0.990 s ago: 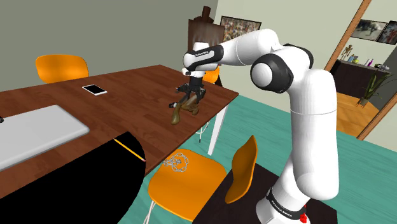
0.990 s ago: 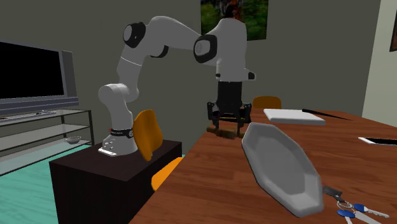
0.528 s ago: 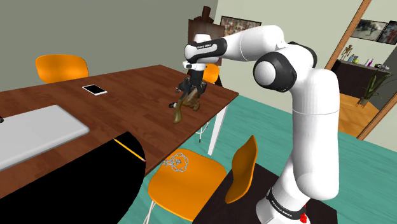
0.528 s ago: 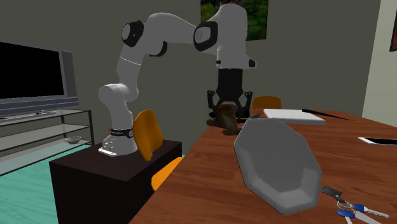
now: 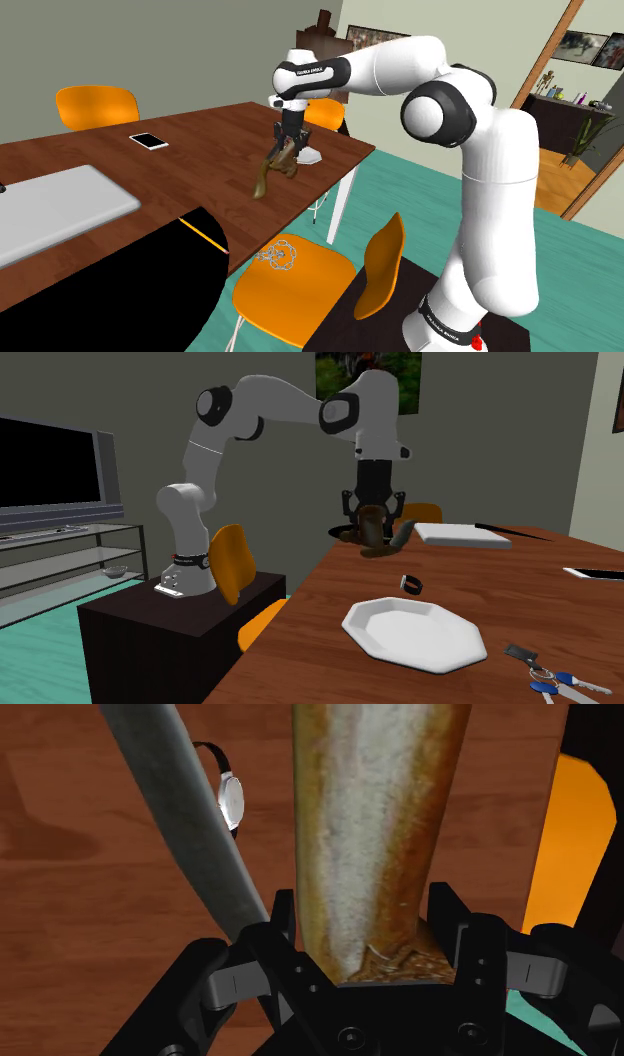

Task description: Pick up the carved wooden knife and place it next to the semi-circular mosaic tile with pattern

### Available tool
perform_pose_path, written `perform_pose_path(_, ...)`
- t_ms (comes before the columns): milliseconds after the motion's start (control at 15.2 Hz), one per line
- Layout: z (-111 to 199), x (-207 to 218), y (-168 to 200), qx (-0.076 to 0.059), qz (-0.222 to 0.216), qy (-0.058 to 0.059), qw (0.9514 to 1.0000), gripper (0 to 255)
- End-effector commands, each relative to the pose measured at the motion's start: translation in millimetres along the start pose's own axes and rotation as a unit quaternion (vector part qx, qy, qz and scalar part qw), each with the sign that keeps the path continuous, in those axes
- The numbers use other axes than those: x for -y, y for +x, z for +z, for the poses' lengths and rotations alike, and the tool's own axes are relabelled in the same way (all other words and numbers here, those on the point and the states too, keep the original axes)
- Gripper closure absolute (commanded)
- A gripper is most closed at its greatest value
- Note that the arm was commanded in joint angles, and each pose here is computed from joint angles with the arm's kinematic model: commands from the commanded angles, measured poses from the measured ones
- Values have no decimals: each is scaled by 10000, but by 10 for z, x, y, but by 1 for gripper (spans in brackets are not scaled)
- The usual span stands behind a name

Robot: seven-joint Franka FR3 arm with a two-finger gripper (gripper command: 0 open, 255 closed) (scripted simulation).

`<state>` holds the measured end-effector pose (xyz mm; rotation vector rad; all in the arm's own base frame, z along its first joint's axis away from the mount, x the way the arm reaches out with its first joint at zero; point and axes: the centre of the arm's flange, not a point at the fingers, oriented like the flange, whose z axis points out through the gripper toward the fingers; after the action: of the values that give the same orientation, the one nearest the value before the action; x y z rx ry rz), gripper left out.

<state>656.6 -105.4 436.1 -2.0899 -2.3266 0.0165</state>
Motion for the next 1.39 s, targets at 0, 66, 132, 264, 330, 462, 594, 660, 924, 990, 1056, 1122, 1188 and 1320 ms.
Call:
perform_pose_path(0,-3,-54,244,1,3,-2,10000,255)
perform_pose_path(66,-4,-89,371,1,3,-2,10000,255)
perform_pose_path(132,-6,-124,499,1,3,-2,10000,255)
perform_pose_path(264,-9,-194,753,1,3,-2,10000,255)
perform_pose_path(330,-10,-229,881,1,3,-2,10000,255)
perform_pose_path(462,-13,-299,1135,1,3,-2,10000,255)
perform_pose_path(594,-15,-369,1390,1,3,-2,10000,255)
perform_pose_path(660,-17,-404,1517,1,3,-2,10000,255)
perform_pose_path(924,-23,-560,2086,1,3,-2,10000,255)
perform_pose_path(990,30,-561,2086,1,3,-2,10000,255)
perform_pose_path(1056,83,-561,2086,1,3,-2,10000,255)
perform_pose_path(1122,135,-562,2085,1,3,-2,10000,255)
perform_pose_path(1188,188,-563,2085,1,3,-2,10000,255)
perform_pose_path(1320,294,-565,2085,1,3,-2,10000,255)
